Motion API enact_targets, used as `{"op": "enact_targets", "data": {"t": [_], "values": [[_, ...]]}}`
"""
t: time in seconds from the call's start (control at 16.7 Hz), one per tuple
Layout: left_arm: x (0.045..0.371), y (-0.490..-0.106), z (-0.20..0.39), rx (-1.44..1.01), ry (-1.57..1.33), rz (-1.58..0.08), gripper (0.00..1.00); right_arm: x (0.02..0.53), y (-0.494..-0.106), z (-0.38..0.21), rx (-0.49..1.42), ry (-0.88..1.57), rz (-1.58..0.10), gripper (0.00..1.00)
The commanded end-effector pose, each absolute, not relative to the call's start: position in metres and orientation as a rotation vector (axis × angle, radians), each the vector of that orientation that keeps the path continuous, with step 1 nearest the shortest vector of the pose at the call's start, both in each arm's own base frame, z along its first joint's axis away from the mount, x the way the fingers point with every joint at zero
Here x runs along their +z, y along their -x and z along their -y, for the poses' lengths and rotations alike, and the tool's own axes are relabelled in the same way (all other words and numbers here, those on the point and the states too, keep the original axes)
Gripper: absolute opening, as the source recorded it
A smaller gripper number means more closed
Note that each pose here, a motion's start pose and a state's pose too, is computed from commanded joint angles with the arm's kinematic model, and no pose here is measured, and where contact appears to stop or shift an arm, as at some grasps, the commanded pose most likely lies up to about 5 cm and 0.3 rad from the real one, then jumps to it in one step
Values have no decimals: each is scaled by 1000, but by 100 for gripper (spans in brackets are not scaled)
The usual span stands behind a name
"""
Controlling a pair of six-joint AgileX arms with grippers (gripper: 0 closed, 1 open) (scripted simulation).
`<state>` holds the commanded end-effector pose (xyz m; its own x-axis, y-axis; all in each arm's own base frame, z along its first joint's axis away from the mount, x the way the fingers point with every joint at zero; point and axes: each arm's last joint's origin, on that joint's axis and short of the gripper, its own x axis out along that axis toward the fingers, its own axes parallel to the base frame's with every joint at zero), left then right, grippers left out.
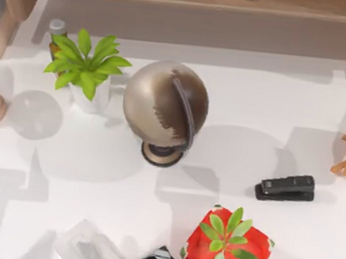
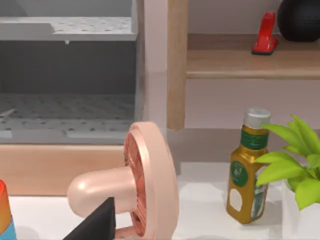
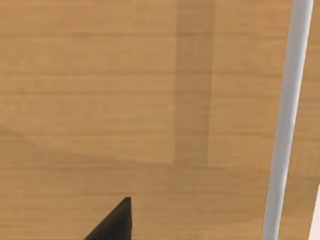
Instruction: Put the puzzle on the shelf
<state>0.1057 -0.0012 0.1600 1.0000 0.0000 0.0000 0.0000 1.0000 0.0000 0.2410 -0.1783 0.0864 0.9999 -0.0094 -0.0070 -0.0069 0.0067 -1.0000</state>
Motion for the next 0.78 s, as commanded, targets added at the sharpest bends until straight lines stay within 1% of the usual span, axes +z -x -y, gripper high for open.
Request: {"op": "enact_targets", "data": {"t": [0.36, 0.6, 0.78], "values": [[160, -106, 1, 0, 0, 0, 100, 87, -240, 178, -3, 1565, -11, 100], [160, -106, 1, 0, 0, 0, 100, 87, -223, 178, -2, 1564, -12, 100], [160, -106, 1, 0, 0, 0, 100, 87, -221, 178, -1, 1565, -11, 100]]}}
